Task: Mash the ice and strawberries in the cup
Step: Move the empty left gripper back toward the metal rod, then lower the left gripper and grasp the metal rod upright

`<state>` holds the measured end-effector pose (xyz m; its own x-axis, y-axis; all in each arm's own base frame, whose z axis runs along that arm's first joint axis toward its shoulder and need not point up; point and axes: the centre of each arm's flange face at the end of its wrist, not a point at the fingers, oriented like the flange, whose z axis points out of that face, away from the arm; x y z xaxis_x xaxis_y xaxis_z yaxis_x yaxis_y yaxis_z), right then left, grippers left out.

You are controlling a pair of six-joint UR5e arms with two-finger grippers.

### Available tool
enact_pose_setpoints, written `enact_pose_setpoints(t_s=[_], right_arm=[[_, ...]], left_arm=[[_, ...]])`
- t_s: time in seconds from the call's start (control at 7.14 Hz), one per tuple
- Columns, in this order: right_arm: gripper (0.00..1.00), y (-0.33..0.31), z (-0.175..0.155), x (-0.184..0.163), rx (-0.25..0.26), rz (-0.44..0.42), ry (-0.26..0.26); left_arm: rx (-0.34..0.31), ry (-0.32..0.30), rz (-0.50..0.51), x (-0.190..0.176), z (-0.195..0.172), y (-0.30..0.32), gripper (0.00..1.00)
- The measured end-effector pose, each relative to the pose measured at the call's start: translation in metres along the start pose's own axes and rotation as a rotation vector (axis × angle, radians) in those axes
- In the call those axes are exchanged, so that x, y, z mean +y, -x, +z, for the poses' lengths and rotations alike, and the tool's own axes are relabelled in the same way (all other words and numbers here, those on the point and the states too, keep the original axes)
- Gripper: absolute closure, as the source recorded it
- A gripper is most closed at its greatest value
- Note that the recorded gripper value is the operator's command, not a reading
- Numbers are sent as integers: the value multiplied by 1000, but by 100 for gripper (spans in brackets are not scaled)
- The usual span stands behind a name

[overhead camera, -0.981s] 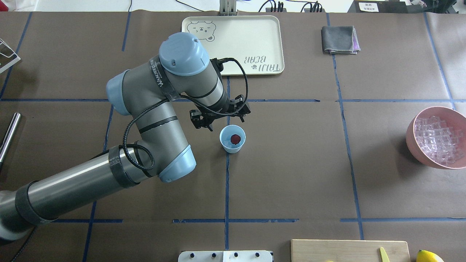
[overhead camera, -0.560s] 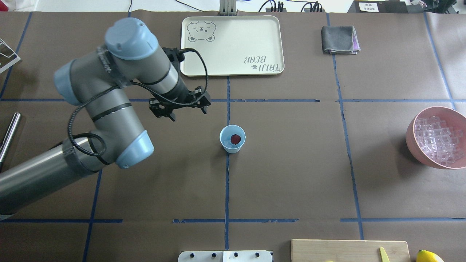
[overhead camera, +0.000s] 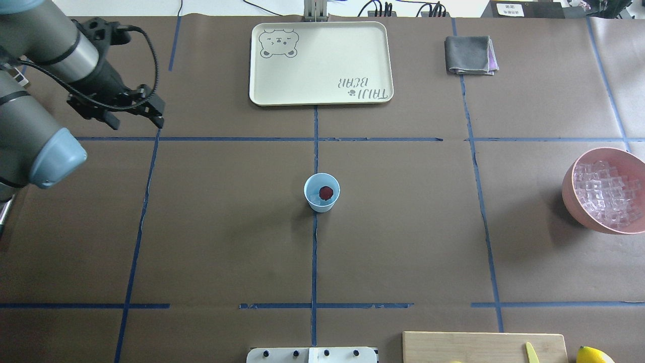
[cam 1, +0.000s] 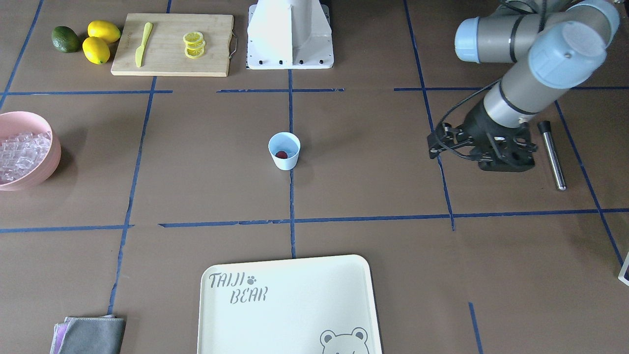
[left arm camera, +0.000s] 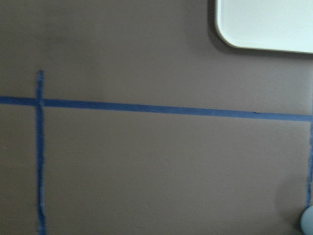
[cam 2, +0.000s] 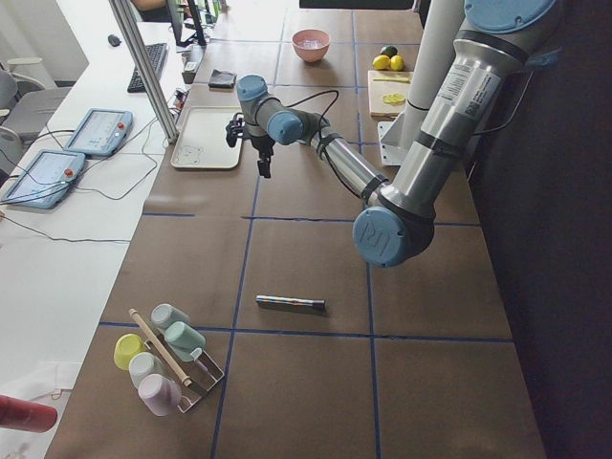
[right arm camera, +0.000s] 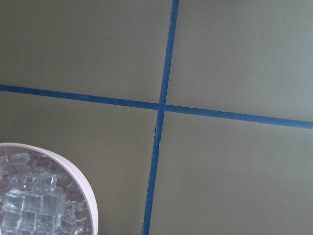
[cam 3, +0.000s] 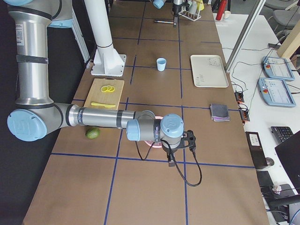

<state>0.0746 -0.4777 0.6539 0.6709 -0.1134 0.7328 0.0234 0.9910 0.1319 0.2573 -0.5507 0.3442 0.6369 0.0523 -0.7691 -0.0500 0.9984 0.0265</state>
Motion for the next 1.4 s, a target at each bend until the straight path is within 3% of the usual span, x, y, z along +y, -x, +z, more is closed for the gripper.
enact_pose_setpoints(t_s=[0.28, 0.56, 1.12, 1.4], right_arm=[[0, 2, 0, 0, -17, 1, -2], [0, 4, -2, -1, -19, -1, -5], [0, 5, -3, -3, -18, -5, -9], [0, 6, -4, -4, -18, -7, -10]], left_arm=[[-68, 14, 61, 13, -5, 118, 0], [-96, 36, 65, 39, 10, 195, 0], [-43, -77, -53, 59, 80, 292, 2], [-29, -101, -95, 59, 103, 314, 2]])
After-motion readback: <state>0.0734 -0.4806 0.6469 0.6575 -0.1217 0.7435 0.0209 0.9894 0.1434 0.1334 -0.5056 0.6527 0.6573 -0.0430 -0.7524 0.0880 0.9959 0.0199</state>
